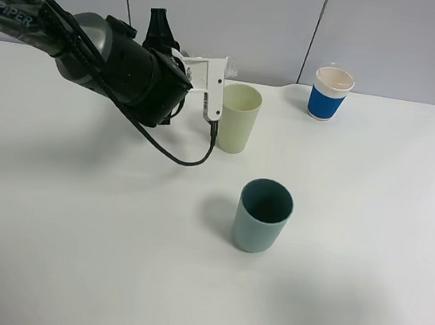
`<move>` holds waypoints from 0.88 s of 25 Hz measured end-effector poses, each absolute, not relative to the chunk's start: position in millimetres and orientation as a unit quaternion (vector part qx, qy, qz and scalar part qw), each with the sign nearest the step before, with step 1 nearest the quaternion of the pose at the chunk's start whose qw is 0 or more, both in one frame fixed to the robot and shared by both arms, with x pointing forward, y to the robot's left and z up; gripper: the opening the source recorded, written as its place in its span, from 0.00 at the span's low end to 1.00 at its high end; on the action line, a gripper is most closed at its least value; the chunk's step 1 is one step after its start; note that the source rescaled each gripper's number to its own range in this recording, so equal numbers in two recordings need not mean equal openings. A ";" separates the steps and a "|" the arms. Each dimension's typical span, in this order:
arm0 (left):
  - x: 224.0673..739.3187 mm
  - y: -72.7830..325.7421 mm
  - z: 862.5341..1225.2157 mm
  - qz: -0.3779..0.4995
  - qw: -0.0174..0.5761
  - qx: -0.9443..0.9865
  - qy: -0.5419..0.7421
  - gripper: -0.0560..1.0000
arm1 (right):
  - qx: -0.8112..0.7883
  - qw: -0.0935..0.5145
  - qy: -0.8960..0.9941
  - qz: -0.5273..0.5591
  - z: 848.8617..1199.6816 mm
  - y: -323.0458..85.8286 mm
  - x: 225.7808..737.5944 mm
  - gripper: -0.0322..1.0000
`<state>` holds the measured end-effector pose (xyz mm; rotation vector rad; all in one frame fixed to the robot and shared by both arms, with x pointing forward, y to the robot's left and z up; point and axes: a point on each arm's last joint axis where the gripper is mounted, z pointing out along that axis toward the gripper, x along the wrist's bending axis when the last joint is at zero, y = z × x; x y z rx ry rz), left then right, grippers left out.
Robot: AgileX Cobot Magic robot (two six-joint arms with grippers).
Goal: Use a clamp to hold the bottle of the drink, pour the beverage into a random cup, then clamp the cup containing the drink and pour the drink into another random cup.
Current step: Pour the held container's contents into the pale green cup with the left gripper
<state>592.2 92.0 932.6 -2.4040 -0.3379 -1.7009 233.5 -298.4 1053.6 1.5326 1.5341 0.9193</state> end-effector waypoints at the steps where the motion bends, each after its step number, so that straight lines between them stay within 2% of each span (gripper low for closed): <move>1: 592.5 91.6 933.2 -0.574 0.089 -0.806 -0.109 0.05 | 0.601 0.383 0.602 0.361 1053.6 -298.4 233.5 0.83; 22: 596.7 85.5 941.6 -0.607 0.124 -0.785 -0.004 0.05 | 0.601 0.383 0.602 0.361 1053.6 -298.4 233.5 0.83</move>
